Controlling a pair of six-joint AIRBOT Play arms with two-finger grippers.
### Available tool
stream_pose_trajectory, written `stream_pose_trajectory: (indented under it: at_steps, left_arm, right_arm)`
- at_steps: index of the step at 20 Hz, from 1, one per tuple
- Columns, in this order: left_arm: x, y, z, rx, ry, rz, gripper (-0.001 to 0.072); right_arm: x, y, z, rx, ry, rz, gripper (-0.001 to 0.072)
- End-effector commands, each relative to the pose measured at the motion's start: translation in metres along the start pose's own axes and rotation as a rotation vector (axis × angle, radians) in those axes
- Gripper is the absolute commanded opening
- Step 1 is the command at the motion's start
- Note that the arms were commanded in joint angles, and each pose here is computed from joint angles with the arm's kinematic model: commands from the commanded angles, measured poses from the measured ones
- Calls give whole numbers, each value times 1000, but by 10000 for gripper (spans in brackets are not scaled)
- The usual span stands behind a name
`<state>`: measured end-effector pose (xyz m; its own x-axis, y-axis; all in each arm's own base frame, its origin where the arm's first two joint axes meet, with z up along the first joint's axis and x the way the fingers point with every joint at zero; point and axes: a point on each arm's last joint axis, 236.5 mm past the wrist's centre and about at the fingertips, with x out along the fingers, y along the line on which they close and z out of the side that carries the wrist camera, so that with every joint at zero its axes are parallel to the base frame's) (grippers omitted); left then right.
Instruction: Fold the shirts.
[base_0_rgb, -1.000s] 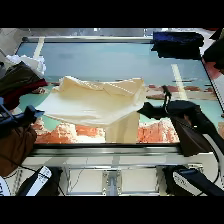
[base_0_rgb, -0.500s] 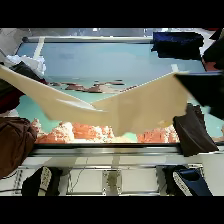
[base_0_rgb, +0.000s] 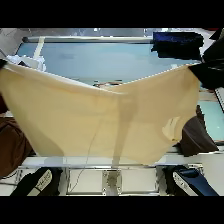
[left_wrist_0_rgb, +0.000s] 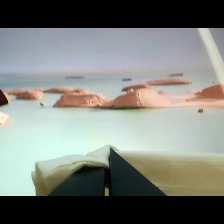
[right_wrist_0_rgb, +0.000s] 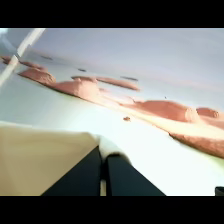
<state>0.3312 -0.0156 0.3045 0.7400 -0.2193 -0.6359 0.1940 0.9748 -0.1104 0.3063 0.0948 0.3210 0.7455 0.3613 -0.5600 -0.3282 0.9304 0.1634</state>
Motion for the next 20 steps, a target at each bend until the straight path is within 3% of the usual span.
stream_pose_trajectory:
  at_steps: [1, 5, 9, 16, 20]
  left_arm:
    - [109, 31, -40, -23, 243, 40, 14]
    - [231, 81, -49, -75, 262, 84, 14]
    - [309, 91, -99, -102, 380, 67, 14]
    - [328, 90, -161, -129, 589, 34, 14]
    - [326, 83, -202, -151, 706, 12, 14]
  right_arm:
    - [90, -49, -36, 7, 262, -68, 13]
    - [223, -97, -70, 76, 385, -89, 13]
    - [318, -122, -120, 157, 450, -81, 14]
    - [324, -129, -171, 158, 621, -92, 14]
    - [312, -129, -234, 175, 797, -99, 14]
